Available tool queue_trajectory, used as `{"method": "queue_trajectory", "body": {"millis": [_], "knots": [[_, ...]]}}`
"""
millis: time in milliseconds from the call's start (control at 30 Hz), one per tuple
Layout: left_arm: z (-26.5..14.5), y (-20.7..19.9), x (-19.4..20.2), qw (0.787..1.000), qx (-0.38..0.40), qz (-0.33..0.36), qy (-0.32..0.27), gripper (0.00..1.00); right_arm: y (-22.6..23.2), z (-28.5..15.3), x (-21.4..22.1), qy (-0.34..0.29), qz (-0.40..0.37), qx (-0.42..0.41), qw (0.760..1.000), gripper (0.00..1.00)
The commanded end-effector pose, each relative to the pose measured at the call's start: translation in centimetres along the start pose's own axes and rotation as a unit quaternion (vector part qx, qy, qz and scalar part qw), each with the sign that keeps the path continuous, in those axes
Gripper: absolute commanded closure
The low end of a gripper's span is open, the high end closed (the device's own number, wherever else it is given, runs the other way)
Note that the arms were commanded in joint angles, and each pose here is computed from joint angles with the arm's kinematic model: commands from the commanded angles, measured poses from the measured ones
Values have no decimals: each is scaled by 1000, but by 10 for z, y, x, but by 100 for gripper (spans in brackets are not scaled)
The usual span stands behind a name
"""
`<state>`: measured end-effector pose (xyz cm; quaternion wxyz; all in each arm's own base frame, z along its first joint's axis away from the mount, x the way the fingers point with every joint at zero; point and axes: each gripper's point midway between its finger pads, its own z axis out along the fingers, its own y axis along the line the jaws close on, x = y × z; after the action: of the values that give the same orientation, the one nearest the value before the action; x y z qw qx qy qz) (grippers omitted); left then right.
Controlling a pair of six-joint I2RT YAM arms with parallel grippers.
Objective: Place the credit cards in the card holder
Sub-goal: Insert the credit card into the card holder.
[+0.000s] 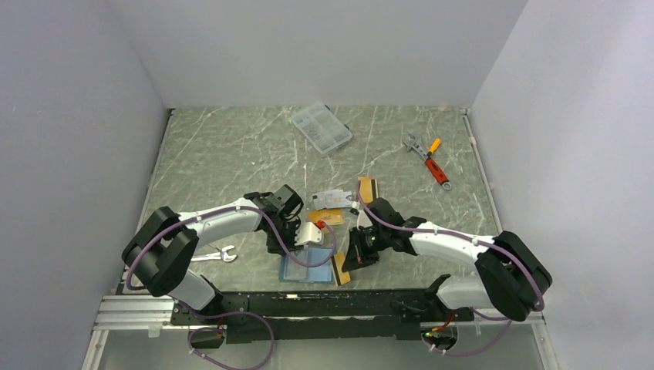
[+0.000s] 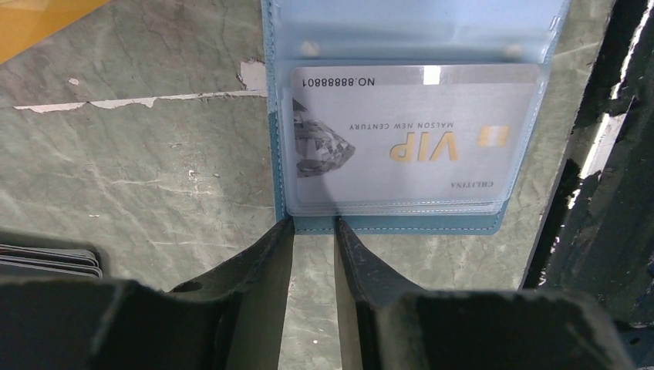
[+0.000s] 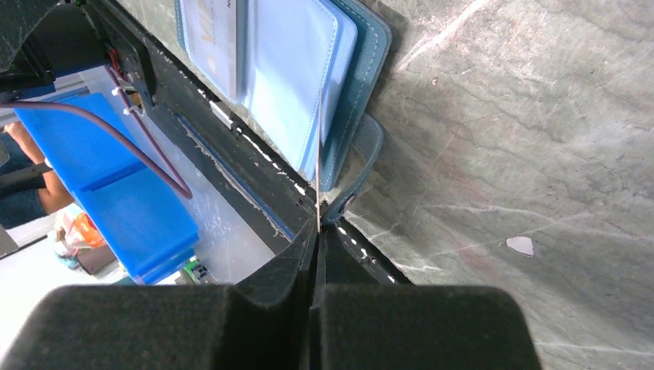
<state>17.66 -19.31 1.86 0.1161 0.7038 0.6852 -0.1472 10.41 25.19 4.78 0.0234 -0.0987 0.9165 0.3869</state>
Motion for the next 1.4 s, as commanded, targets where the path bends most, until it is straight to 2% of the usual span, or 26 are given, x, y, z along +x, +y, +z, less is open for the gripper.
{"method": "queue_trajectory", "body": {"millis": [0, 733, 1367], "knots": [[0, 6, 1, 1000, -15, 13, 2, 68, 10, 1, -4, -2, -18, -22, 1000, 100], [1, 5, 1, 1000, -17, 13, 7, 71, -5, 8, 7, 17, -3, -10, 1000, 100], [4, 8, 9, 999, -22, 11, 24, 77, -7, 3, 13, 15, -4, -7, 1000, 100]]}}
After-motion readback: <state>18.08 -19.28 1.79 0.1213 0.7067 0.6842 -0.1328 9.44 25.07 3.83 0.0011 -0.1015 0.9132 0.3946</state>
